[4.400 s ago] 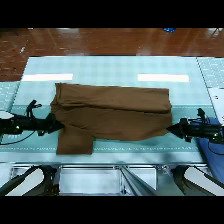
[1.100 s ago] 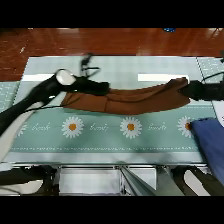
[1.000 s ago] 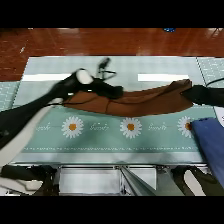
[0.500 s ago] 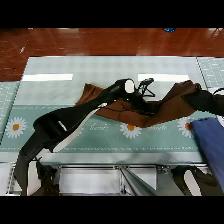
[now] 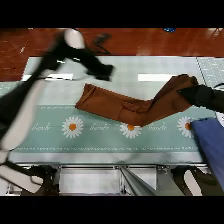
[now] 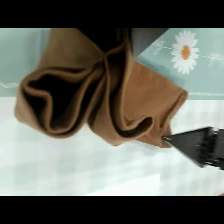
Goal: Fold the shirts.
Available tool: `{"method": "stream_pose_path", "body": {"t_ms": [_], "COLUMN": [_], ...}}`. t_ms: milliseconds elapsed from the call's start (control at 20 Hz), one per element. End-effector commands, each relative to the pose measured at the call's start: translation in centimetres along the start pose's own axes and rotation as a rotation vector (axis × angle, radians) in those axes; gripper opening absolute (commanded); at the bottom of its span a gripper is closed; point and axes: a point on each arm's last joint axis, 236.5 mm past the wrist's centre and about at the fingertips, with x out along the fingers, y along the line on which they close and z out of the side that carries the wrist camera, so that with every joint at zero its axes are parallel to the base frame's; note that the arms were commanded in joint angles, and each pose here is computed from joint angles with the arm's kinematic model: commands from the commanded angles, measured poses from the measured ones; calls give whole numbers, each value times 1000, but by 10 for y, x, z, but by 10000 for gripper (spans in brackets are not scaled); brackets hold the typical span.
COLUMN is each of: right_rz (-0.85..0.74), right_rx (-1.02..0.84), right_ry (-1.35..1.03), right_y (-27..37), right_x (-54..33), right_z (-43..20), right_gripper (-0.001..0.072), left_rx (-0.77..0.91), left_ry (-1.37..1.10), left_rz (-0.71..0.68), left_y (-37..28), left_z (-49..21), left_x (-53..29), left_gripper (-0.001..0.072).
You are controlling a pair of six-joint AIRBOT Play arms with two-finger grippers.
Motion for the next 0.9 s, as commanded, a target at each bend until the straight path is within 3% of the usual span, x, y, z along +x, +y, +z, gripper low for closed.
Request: {"method": "stream_pose_path", "body": {"t_ms": [0,250,550,750,800,850], "right_rz": [92,167,210,237,235,234], "right_rx": [10,-25,-36,12,17,18], "right_ry": [25,159,363,455,468,470], "right_y": [19,64,114,132,133,134], "right_x": [30,146,292,344,354,361], "right_z": [6,-12,-67,-108,-116,-121], "right_gripper": [23,23,23,23,35,173], "left_rx": [-126,-283,-478,-480,-478,-477], "left_ry": [-206,-502,-418,-352,-356,-369], "left_rz": [191,233,113,83,85,88], "left_y": [88,106,92,92,93,94], "left_z": [-19,-103,-208,-228,-227,-225], "left_x": [-112,-174,-100,-74,-74,-75], "left_gripper": [17,17,17,17,17,17]}}
